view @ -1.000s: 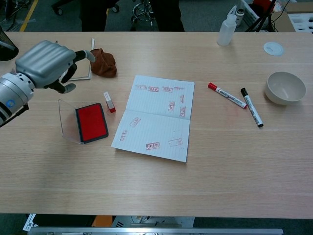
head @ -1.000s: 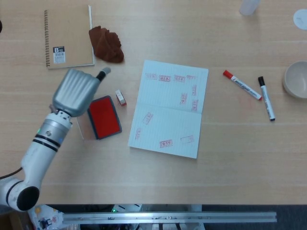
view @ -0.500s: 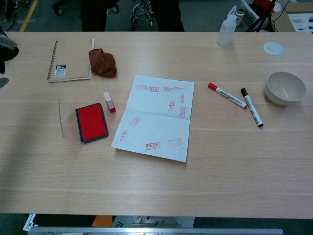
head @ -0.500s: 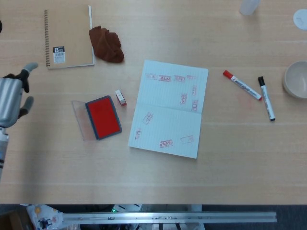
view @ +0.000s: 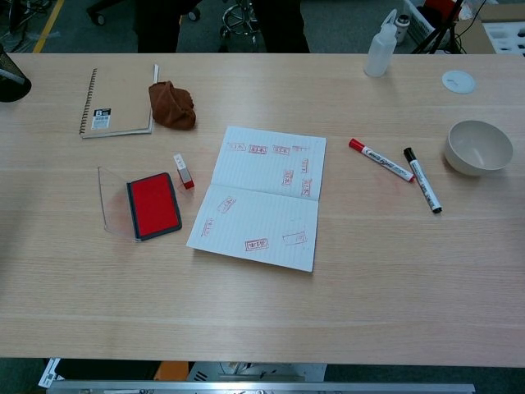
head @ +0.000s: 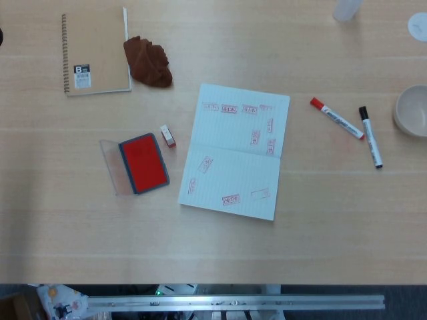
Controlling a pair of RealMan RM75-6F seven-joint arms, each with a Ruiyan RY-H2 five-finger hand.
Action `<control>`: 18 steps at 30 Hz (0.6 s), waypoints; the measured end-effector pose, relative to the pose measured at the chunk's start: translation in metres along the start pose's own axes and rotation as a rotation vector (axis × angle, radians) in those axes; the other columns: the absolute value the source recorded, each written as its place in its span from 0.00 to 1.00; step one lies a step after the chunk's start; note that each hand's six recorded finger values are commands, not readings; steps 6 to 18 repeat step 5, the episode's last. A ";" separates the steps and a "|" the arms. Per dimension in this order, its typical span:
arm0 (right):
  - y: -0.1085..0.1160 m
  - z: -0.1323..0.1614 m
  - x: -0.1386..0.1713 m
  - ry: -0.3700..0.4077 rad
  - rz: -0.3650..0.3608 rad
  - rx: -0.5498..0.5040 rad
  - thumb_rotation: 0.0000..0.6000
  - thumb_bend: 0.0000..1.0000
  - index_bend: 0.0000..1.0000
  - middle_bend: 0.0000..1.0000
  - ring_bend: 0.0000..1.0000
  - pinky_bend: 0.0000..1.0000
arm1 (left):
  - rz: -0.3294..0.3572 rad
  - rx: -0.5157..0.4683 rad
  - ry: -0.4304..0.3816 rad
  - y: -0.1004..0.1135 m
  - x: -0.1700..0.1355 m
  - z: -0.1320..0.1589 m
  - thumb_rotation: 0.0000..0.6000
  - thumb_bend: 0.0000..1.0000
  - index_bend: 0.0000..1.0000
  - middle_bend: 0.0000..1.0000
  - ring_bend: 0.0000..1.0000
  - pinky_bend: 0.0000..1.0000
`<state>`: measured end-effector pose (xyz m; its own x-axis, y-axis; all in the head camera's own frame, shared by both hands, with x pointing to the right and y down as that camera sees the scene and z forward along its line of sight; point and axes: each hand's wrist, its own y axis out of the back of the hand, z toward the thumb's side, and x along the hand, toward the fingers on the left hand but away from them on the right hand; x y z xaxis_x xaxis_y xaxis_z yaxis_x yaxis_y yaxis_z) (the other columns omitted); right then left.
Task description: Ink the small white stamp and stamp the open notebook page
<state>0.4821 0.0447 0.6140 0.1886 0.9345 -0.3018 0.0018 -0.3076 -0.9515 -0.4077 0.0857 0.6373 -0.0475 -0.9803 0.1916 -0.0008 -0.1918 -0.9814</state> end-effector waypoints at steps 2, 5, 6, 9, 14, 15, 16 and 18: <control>-0.001 0.001 0.000 0.000 0.001 0.001 1.00 0.15 0.31 0.38 0.27 0.39 | -0.003 0.001 -0.006 0.000 -0.005 0.000 1.00 0.26 0.27 0.54 0.54 0.73; -0.001 0.004 -0.001 0.001 0.005 0.003 1.00 0.15 0.31 0.38 0.27 0.39 | -0.001 0.009 -0.002 0.000 -0.009 0.000 1.00 0.26 0.28 0.54 0.54 0.73; -0.001 0.004 -0.001 0.001 0.005 0.003 1.00 0.15 0.31 0.38 0.27 0.39 | -0.001 0.009 -0.002 0.000 -0.009 0.000 1.00 0.26 0.28 0.54 0.54 0.73; -0.001 0.004 -0.001 0.001 0.005 0.003 1.00 0.15 0.31 0.38 0.27 0.39 | -0.001 0.009 -0.002 0.000 -0.009 0.000 1.00 0.26 0.28 0.54 0.54 0.73; -0.001 0.004 -0.001 0.001 0.005 0.003 1.00 0.15 0.31 0.38 0.27 0.39 | -0.001 0.009 -0.002 0.000 -0.009 0.000 1.00 0.26 0.28 0.54 0.54 0.73; -0.001 0.004 -0.001 0.001 0.005 0.003 1.00 0.15 0.31 0.38 0.27 0.39 | -0.001 0.009 -0.002 0.000 -0.009 0.000 1.00 0.26 0.28 0.54 0.54 0.73; -0.001 0.004 -0.001 0.001 0.005 0.003 1.00 0.15 0.31 0.38 0.27 0.39 | -0.001 0.009 -0.002 0.000 -0.009 0.000 1.00 0.26 0.28 0.54 0.54 0.73; -0.001 0.004 -0.001 0.001 0.005 0.003 1.00 0.15 0.31 0.38 0.27 0.39 | -0.001 0.009 -0.002 0.000 -0.009 0.000 1.00 0.26 0.28 0.54 0.54 0.73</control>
